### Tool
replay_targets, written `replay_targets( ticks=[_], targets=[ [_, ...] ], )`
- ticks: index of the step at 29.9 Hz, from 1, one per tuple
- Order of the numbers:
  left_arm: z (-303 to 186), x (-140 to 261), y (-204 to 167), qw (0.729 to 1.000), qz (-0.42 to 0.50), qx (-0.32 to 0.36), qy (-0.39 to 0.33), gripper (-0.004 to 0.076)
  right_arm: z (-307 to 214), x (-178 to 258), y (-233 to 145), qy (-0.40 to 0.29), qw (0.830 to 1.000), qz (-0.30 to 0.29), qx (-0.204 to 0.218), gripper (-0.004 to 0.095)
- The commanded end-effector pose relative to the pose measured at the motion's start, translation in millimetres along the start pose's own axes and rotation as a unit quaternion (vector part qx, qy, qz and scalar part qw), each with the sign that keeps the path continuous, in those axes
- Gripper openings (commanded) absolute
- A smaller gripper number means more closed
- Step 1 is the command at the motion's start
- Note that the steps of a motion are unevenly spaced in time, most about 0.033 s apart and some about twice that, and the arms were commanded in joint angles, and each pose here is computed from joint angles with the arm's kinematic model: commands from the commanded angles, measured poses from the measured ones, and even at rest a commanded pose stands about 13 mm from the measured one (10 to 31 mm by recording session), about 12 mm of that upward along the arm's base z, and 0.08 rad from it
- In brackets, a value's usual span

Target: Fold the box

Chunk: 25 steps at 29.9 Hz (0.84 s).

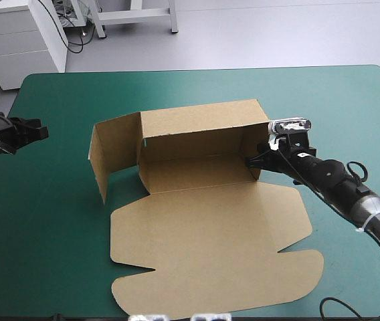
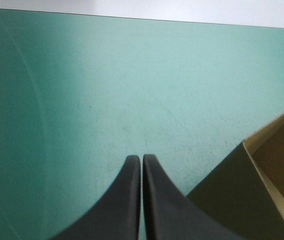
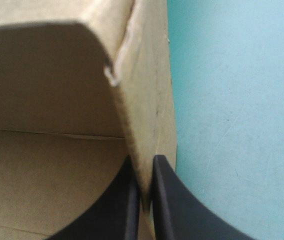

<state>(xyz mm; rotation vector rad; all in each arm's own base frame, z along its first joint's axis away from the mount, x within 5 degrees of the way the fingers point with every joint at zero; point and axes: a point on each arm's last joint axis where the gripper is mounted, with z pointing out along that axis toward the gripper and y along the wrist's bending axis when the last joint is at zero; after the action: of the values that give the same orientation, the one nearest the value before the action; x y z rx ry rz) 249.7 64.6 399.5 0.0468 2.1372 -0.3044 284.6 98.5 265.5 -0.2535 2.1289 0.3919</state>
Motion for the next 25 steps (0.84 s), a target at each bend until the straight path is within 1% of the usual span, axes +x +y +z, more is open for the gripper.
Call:
replay_targets(
  ticks=[1, 2, 3, 5, 8, 14, 16, 20, 25],
  targets=[
    [-11.1, -14.7, -8.8, 0.999, -0.001, 0.005, -0.051, -0.0001, -12.2, -12.1, -12.0, -0.001, 0.998, 0.054, -0.013, -0.0018],
    [-11.1, -14.7, -8.8, 0.999, -0.001, 0.005, -0.051, -0.0001, -13.0, -10.8, -17.4, 0.011, 0.997, 0.072, -0.017, -0.0017],
    [-11.1, -14.7, -8.8, 0.999, -0.001, 0.005, -0.051, -0.0001, -14.1, -9.2, -22.7, 0.022, 0.997, 0.076, -0.018, -0.0017],
    [-11.1, -14.8, -8.8, 0.999, -0.002, 0.005, -0.052, -0.0001, -15.7, -5.0, -26.8, 0.051, 0.996, 0.071, -0.028, -0.0017],
    [-11.1, -14.8, -8.8, 0.999, 0.004, 0.005, -0.052, -0.0001, -19.4, -9.0, -26.2, 0.083, 0.994, 0.058, -0.031, -0.0017],
    [-8.9, -14.7, -7.4, 0.999, 0.003, 0.005, -0.050, -0.0001, -36.6, -42.9, -19.3, 0.123, 0.991, 0.031, -0.037, -0.0017],
    [-7.7, -15.1, -6.0, 0.999, 0.003, 0.003, -0.052, -0.0001, -45.1, -56.3, -16.3, 0.134, 0.990, 0.031, -0.038, -0.0017],
    [-5.1, -15.5, -3.4, 0.999, 0.000, -0.001, -0.053, -0.0001, -68.4, -86.4, -10.5, 0.150, 0.988, 0.020, -0.028, -0.0017],
    [1.6, -15.1, -2.3, 0.999, -0.004, 0.005, -0.048, -0.0001, -96.0, -103.9, -1.1, 0.203, 0.978, 0.026, -0.035, -0.0017]
  ],
)
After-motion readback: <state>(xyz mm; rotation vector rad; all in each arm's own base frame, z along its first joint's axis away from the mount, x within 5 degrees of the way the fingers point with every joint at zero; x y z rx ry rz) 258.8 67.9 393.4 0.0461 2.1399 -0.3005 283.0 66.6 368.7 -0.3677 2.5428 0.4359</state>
